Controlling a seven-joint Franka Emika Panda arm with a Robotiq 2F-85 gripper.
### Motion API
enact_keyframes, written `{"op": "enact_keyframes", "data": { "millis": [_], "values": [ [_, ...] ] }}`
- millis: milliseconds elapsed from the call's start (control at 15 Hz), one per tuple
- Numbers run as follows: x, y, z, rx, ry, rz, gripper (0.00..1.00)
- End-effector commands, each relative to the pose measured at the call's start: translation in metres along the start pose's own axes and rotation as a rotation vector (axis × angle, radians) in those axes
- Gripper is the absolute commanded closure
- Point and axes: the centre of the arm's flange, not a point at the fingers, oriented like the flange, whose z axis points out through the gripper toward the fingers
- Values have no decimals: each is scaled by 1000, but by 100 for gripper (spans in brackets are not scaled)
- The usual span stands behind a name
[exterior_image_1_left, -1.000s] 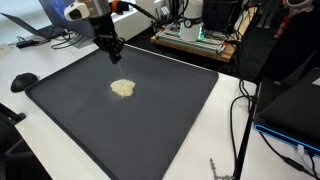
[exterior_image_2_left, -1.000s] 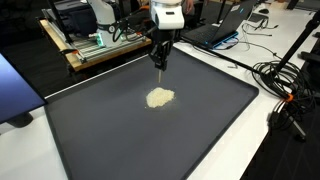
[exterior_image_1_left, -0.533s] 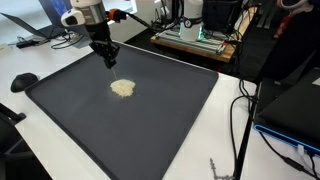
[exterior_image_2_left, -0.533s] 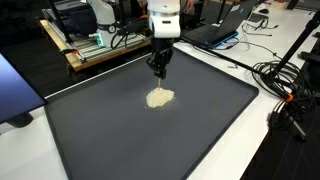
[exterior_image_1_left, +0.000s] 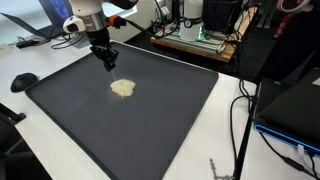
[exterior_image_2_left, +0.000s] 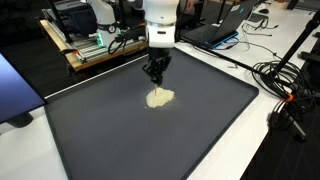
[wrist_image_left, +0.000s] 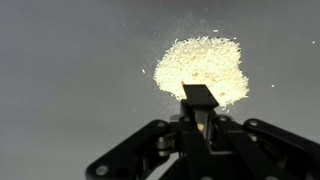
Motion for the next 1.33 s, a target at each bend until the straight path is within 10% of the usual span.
{"op": "enact_keyframes", "data": {
  "millis": [0,1267],
  "values": [
    [6,0,9,-30,1,20,97],
    [9,-7,42,-51,12,36,97]
  ]
}}
